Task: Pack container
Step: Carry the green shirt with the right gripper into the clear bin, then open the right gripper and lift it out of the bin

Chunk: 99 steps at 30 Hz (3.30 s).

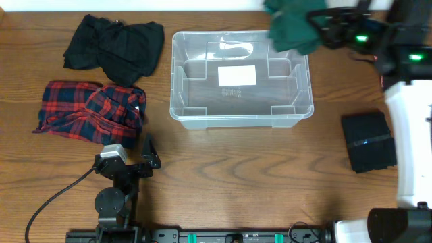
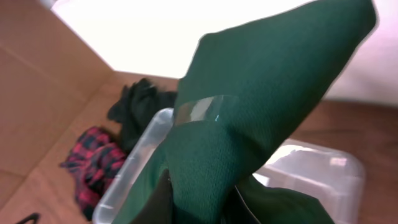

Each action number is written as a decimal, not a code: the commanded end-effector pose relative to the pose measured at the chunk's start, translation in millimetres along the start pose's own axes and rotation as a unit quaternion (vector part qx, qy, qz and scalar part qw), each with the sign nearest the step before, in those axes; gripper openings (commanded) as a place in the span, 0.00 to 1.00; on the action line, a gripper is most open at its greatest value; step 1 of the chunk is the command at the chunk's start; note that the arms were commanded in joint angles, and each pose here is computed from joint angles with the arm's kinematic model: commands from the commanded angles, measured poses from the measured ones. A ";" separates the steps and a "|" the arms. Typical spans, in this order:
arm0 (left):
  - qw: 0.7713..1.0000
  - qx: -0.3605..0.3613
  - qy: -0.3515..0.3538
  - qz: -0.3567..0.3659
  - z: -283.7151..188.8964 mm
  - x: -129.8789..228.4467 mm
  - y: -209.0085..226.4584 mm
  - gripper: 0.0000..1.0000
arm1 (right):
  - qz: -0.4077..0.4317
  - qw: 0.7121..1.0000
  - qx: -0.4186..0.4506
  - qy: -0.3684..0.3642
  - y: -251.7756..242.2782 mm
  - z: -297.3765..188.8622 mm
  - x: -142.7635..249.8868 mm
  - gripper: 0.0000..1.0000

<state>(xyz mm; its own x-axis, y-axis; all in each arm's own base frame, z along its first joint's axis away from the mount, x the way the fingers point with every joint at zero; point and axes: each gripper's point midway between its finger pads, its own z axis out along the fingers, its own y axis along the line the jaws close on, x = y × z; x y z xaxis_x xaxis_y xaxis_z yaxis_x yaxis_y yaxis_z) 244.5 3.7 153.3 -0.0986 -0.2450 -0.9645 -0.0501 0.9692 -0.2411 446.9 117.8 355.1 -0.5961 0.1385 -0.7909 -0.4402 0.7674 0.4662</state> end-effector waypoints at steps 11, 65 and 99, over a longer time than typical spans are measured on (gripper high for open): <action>1.000 -0.017 0.022 0.009 1.2 15.9 8.5 0.98 | 0.173 0.982 0.066 0.029 42.2 138.9 60.8 0.01; 1.000 -0.017 0.022 0.009 1.2 15.9 8.5 0.98 | 0.063 0.984 -0.009 0.165 43.9 245.1 179.5 0.99; 1.000 -0.017 0.022 0.009 1.2 16.0 8.5 0.98 | -0.070 0.926 0.275 0.248 -132.8 104.0 120.5 0.93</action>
<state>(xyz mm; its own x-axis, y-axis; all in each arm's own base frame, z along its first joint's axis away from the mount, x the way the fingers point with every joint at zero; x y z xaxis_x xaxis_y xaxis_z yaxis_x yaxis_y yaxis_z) 244.5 3.7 153.4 -0.0981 -0.2450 -0.9645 -0.0503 0.9692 -0.2411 497.5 112.9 135.7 -0.8560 -0.2592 -0.4474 -0.2934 0.9560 0.0075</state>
